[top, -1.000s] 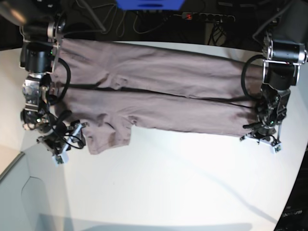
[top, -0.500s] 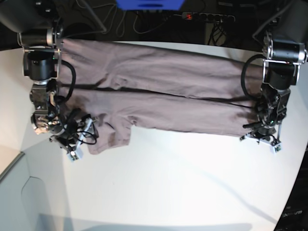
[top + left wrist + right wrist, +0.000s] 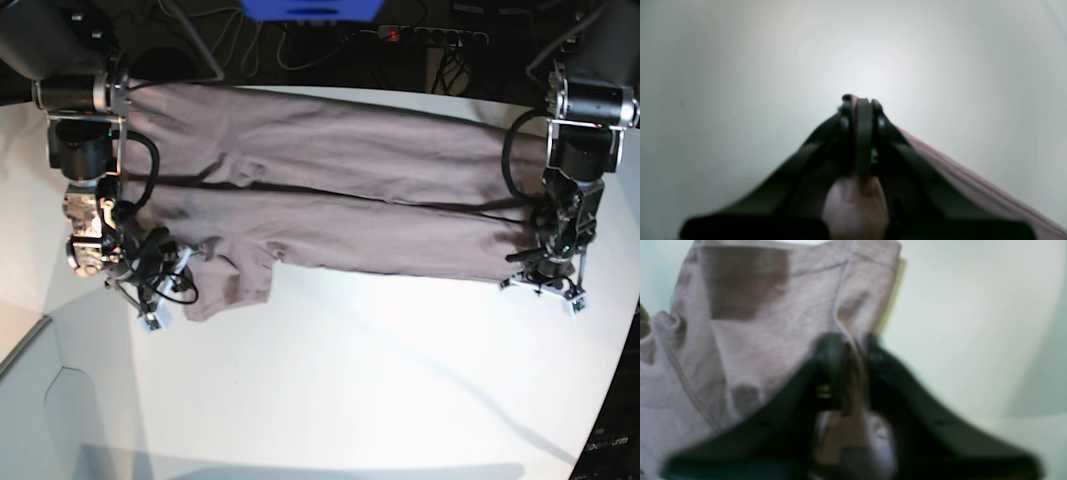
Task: Layout the t-shirt on the table in an organized manner, then fold the t-shirt properly
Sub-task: 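Grasp the folded edge with both grippers and fold it over again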
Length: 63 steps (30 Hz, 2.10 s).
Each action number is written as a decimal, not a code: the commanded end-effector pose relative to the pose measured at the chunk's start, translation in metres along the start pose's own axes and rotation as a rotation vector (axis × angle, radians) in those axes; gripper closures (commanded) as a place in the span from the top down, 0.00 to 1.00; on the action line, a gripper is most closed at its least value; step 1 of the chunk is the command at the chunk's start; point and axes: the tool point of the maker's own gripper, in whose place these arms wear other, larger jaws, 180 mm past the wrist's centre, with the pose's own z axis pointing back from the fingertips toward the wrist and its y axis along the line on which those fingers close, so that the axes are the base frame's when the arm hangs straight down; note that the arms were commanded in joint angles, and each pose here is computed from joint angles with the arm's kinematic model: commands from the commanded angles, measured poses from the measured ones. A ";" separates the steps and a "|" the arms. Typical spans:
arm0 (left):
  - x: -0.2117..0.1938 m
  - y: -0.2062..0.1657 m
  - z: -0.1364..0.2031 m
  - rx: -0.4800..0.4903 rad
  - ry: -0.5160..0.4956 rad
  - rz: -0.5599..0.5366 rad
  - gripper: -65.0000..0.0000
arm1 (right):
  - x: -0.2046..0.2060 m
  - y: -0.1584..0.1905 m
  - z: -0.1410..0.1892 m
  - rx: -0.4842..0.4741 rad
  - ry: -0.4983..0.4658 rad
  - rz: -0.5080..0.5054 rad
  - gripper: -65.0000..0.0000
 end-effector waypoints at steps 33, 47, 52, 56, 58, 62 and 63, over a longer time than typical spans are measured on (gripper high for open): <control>0.135 -0.064 0.020 -0.151 -0.286 0.010 0.00 | 0.122 -0.035 0.087 -0.191 -0.389 0.108 0.00; 0.115 -0.054 0.047 -0.178 -0.334 0.006 0.00 | 0.061 0.000 0.145 -0.271 -0.431 0.111 0.00; 0.101 -0.028 0.059 -0.141 -0.346 0.075 0.00 | 0.036 0.015 0.165 -0.293 -0.417 0.107 0.00; 0.085 -0.010 0.065 -0.113 -0.337 0.089 0.00 | 0.011 0.039 0.177 -0.280 -0.389 0.099 0.00; 0.078 -0.008 0.066 -0.111 -0.327 0.085 0.00 | 0.002 0.051 0.183 -0.273 -0.379 0.091 0.00; 0.062 -0.001 0.067 -0.100 -0.297 0.077 0.00 | -0.011 0.069 0.191 -0.260 -0.362 0.074 0.00; 0.059 0.000 0.067 -0.098 -0.292 0.075 0.00 | -0.014 0.072 0.192 -0.257 -0.359 0.066 0.00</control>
